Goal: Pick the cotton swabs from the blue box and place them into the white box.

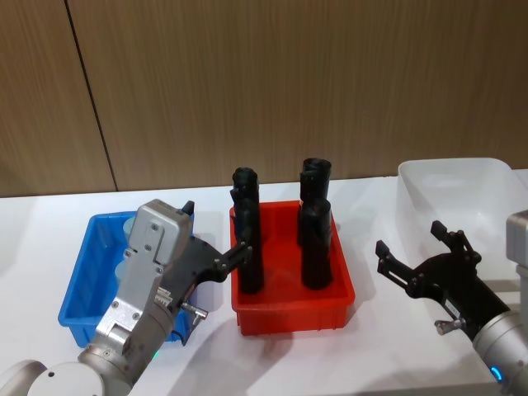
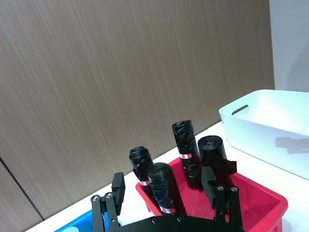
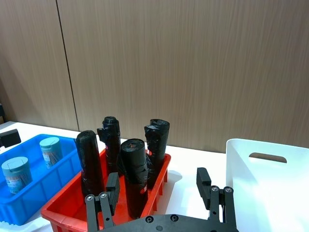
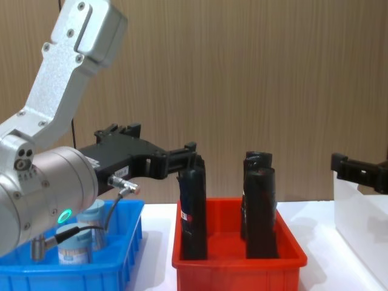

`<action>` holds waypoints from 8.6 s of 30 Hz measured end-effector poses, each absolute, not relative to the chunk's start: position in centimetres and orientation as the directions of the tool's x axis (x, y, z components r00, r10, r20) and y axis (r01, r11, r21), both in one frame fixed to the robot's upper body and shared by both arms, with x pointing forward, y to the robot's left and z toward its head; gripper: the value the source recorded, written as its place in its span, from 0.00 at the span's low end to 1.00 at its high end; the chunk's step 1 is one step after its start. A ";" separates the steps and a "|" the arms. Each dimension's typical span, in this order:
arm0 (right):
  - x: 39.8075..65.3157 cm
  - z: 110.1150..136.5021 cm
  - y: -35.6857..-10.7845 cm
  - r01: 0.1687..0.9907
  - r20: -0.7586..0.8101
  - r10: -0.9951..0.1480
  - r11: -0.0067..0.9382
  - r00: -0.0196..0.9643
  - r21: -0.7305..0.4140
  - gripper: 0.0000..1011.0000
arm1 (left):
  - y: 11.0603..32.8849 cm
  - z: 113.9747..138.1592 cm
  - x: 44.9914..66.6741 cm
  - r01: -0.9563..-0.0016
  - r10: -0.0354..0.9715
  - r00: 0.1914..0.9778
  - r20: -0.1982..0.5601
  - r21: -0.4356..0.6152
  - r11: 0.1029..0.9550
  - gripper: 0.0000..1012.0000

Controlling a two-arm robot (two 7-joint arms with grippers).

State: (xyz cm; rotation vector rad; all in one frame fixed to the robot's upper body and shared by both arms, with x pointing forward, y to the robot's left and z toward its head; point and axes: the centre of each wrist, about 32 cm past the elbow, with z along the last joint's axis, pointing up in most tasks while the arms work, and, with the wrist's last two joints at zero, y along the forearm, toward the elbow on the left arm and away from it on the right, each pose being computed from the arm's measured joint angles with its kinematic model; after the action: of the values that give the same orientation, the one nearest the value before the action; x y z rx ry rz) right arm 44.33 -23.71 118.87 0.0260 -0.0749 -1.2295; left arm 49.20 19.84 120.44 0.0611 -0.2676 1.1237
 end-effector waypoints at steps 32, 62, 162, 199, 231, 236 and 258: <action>44.3 118.9 -23.7 0.940 0.043 -0.942 0.335 0.333 0.060 0.99 | 19.8 120.4 49.2 -0.897 0.882 0.404 0.242 -0.086 0.434 0.99; 44.3 118.9 -23.7 0.940 0.043 -0.942 0.335 0.333 0.060 0.99 | 19.8 120.4 49.2 -0.897 0.882 0.404 0.243 -0.086 0.434 0.99; 44.3 118.9 -23.7 0.940 0.043 -0.942 0.335 0.333 0.060 0.99 | 28.8 117.8 56.1 -0.928 0.973 0.232 -0.015 0.298 0.226 0.99; 44.3 118.9 -23.7 0.940 0.043 -0.942 0.335 0.333 0.060 0.99 | 28.9 118.8 57.4 -0.926 0.969 0.245 0.039 0.306 0.221 0.66; 44.3 118.9 -23.7 0.940 0.043 -0.942 0.335 0.333 0.060 0.99 | 27.1 127.3 55.2 -0.843 0.839 0.538 0.078 0.072 0.533 0.66; 44.3 118.9 -23.7 0.940 0.043 -0.942 0.335 0.333 0.060 0.99 | 26.3 128.2 55.2 -0.796 0.794 0.605 0.059 0.046 0.603 0.66; 44.3 118.9 -23.7 0.940 0.043 -0.942 0.335 0.333 0.060 0.99 | 22.8 130.5 56.6 -0.641 0.641 0.768 0.019 0.001 0.768 0.66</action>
State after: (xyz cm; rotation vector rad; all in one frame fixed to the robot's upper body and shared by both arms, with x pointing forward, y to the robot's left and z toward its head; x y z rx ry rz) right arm 44.33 -23.71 118.87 0.0260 -0.0749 -1.2295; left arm 56.56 22.81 130.50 0.0073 -0.0176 0.6955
